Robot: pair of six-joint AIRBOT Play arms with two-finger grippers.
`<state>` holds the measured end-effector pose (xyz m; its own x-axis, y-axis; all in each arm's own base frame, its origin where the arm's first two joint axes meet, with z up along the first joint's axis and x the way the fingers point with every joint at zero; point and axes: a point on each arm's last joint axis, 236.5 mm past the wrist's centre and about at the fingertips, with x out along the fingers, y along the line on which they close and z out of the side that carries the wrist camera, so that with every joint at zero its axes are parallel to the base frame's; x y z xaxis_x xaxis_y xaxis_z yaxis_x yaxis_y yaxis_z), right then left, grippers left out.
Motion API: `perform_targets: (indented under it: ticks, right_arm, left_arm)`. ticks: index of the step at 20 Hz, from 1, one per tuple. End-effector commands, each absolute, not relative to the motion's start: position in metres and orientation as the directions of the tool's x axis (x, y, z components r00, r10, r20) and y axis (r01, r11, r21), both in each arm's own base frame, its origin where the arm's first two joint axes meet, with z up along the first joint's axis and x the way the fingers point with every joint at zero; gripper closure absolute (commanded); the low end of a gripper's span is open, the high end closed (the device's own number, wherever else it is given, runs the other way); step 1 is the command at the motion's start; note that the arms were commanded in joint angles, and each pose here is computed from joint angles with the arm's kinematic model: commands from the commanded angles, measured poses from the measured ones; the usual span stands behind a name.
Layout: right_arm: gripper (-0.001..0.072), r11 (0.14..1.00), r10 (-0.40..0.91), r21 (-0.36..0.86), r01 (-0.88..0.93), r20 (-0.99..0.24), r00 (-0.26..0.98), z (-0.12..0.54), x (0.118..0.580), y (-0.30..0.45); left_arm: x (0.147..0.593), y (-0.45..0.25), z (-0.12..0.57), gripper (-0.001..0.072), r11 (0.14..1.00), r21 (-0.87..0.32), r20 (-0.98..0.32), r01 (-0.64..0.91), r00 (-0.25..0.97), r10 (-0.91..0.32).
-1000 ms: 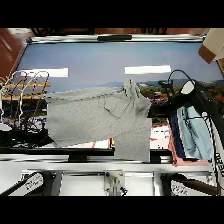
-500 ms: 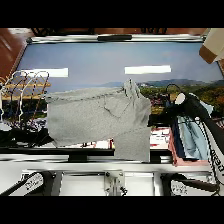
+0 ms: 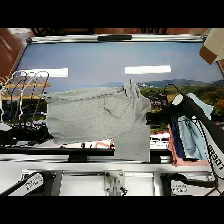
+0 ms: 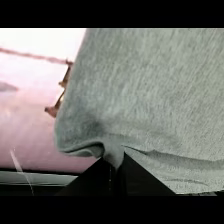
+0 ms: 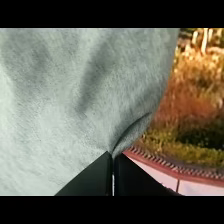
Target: Fold the shirts.
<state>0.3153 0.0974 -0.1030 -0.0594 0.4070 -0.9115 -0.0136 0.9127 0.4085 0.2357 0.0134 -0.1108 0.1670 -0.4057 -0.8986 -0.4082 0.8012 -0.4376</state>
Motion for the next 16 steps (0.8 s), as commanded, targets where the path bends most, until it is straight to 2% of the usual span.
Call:
perform_targets:
  ticks: [1,4,6,8,10,12,14,16]
  right_arm:
    - [0.0647,0.894,0.442,0.446,-0.041,-0.894,-0.079,-0.098,0.311,0.106]
    - [0.0648,0.876,0.464,0.459,-0.146,-0.886,-0.005,-0.062,0.328,0.111]
    - [0.0648,0.873,0.463,0.412,-0.263,-0.869,0.175,0.003,0.361,0.111]
    - [0.0648,0.868,0.461,0.302,-0.393,-0.783,0.417,0.108,0.387,0.110]
    - [0.0648,0.887,0.430,0.129,-0.444,-0.581,0.691,0.241,0.390,0.103]
    - [0.0648,0.925,0.354,-0.044,-0.377,-0.257,0.899,0.377,0.360,0.084]
    - [0.0648,0.963,0.259,-0.086,-0.255,0.040,0.965,0.476,0.304,0.061]
    - [0.0648,0.976,0.211,-0.084,-0.200,0.157,0.965,0.515,0.248,0.050]
  left_arm:
    - [0.249,0.011,-0.099,0.0675,0.789,-0.472,-0.882,-0.394,0.206,-0.424]
    - [0.298,0.014,-0.037,0.0677,0.811,-0.518,-0.832,-0.272,0.379,-0.405]
    - [0.342,0.021,0.056,0.0677,0.867,-0.482,-0.742,-0.124,0.584,-0.329]
    - [0.363,0.027,0.193,0.0677,0.928,-0.371,-0.540,0.013,0.810,-0.227]
    - [0.338,0.023,0.344,0.0676,0.973,-0.218,-0.241,0.074,0.962,-0.127]
    - [0.275,0.011,0.470,0.0676,0.995,-0.088,0.075,0.044,0.996,-0.037]
    - [0.209,0.004,0.536,0.0677,0.998,-0.035,0.251,-0.054,0.966,0.061]
    - [0.160,-0.001,0.560,0.0676,0.987,0.018,0.336,-0.161,0.931,0.146]
